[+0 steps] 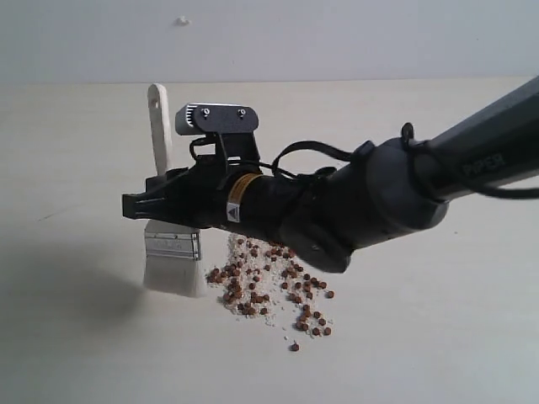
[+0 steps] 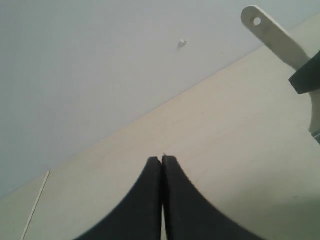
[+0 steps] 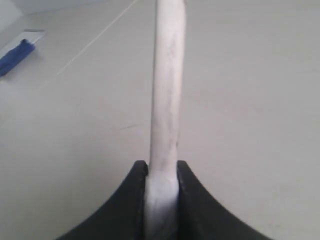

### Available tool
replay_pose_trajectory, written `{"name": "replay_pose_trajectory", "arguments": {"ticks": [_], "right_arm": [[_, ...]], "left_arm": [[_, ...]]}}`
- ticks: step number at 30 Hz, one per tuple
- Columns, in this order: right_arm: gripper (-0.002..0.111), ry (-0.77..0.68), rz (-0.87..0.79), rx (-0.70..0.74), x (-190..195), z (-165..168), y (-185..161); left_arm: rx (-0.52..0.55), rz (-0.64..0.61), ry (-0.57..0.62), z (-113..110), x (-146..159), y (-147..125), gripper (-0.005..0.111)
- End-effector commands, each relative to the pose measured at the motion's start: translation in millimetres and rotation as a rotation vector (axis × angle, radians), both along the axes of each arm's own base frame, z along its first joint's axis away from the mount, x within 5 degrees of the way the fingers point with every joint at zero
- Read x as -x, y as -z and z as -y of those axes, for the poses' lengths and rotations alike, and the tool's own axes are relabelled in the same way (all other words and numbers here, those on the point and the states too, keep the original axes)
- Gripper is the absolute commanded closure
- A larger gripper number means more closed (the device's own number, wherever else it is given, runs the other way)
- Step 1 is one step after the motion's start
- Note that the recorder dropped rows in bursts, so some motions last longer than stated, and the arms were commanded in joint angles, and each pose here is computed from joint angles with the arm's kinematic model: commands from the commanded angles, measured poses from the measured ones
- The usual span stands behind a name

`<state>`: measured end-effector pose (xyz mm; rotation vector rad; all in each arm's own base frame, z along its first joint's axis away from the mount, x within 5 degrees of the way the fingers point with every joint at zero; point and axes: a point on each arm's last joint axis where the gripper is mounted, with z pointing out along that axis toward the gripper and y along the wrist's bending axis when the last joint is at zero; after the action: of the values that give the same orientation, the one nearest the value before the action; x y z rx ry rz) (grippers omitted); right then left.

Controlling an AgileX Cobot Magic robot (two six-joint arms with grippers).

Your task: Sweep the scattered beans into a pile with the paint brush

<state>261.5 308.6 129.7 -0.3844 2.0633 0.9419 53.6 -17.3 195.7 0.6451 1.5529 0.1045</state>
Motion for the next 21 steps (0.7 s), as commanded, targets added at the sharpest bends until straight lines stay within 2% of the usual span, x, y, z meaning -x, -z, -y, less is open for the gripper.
{"name": "replay_pose_trajectory", "arguments": {"ticks": [1, 6, 15, 21], "right_arm": [[0.108, 0.174, 0.038, 0.077, 7.5, -3.7, -1.9], [0.108, 0.204, 0.026, 0.206, 12.5, -0.6, 5.9], [0.108, 0.237, 0.038, 0.281, 10.7, 5.2, 8.2], [0.108, 0.314, 0.062, 0.356, 6.9, 14.2, 7.1]], "left_arm": [[0.005, 0.003, 0.007, 0.3, 0.5, 0.0, 0.107], [0.005, 0.003, 0.007, 0.3, 0.5, 0.0, 0.107], [0.004, 0.003, 0.007, 0.3, 0.5, 0.0, 0.107], [0.005, 0.003, 0.007, 0.3, 0.5, 0.0, 0.107]]}}
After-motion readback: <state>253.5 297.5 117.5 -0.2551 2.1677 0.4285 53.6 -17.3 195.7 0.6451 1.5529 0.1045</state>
